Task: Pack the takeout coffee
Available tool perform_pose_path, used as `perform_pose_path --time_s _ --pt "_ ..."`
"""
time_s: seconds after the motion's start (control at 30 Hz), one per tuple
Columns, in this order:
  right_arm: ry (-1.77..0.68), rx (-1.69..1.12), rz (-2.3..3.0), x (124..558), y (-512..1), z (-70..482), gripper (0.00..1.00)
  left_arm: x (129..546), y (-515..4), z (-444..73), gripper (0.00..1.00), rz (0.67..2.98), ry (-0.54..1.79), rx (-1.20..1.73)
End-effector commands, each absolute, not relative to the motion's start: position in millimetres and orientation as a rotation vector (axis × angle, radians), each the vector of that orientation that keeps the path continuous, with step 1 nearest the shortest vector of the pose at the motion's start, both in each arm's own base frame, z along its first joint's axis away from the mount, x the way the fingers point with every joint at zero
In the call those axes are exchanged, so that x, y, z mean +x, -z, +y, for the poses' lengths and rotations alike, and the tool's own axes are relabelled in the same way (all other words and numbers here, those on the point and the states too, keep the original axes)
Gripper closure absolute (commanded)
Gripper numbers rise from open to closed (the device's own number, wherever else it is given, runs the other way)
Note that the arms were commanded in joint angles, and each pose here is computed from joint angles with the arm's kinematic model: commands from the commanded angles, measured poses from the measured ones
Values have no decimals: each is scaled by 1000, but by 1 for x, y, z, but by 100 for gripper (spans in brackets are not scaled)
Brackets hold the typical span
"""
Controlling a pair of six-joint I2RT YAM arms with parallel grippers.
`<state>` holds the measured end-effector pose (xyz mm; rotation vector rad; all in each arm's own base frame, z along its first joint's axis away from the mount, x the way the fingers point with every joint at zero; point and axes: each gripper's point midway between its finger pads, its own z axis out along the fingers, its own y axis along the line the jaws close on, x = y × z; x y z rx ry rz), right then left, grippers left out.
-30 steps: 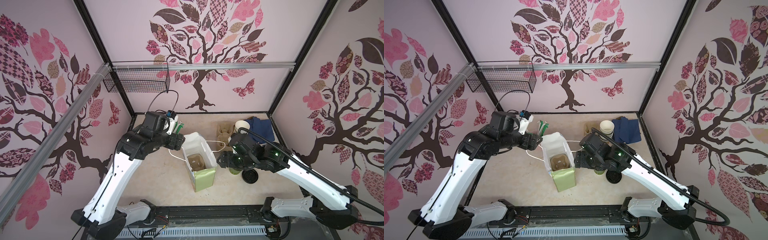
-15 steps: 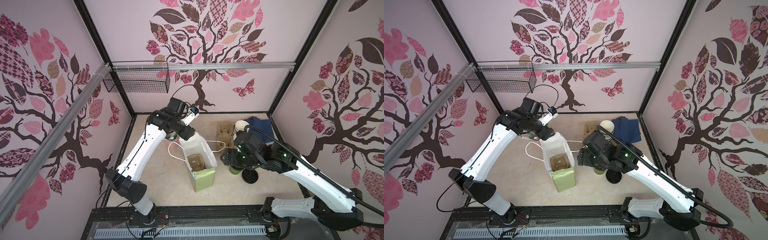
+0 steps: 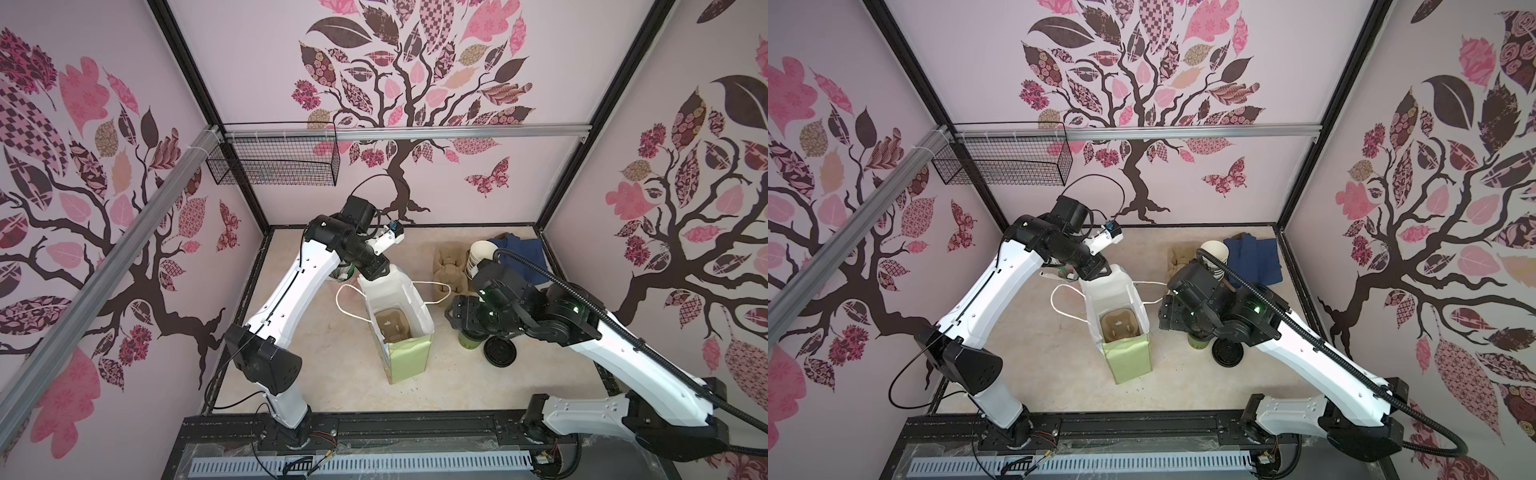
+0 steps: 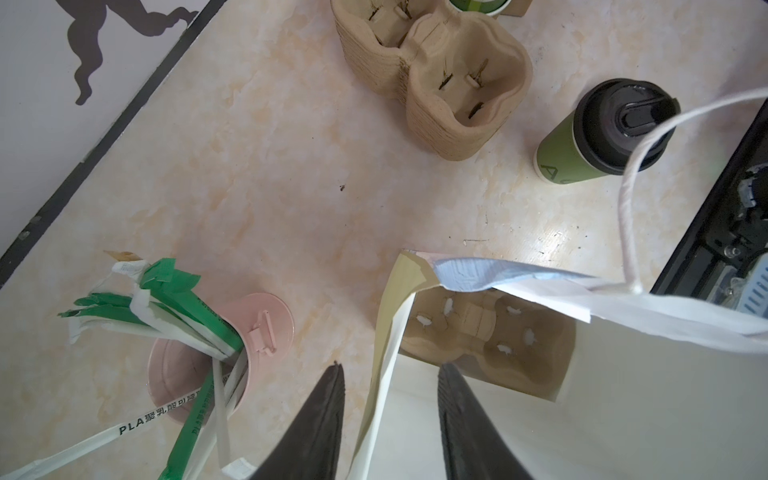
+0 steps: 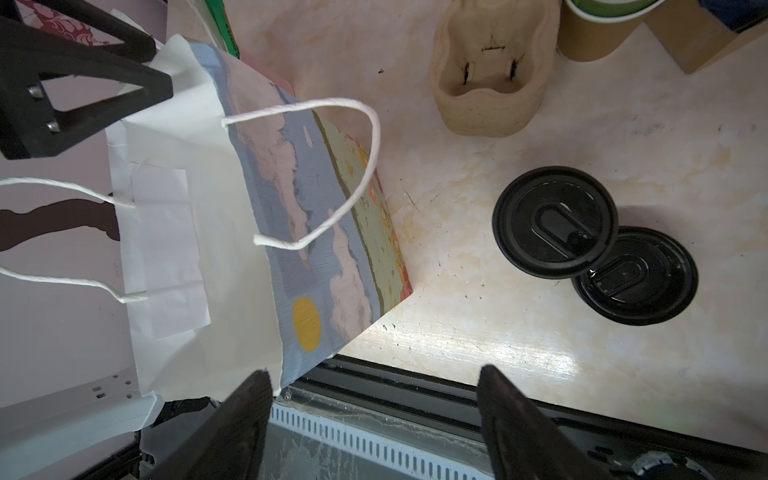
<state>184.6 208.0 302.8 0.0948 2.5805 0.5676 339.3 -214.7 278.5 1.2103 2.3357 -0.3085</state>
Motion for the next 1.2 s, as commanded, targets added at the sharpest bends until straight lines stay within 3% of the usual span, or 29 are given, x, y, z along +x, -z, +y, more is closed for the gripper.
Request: perform_pose_path --time_s 0.0,0.17,0.33,0.63,0.9,1.17 --pt "-543 105 2546 185 -315 195 19 338 -275 -211 65 2352 312 1229" --pt "-539 108 2543 185 -315 193 19 342 -273 -206 79 2373 279 1201" --pt "-537 106 2535 187 -316 192 19 345 -273 -202 100 2397 267 1146" --pt "-446 71 2458 212 -332 188 18 360 -288 -175 100 2478 285 607" --pt "-426 34 2426 227 -341 199 17 334 -264 -157 100 2658 310 262" --pt "-420 45 2427 230 -340 199 18 315 -273 -154 100 2686 405 12"
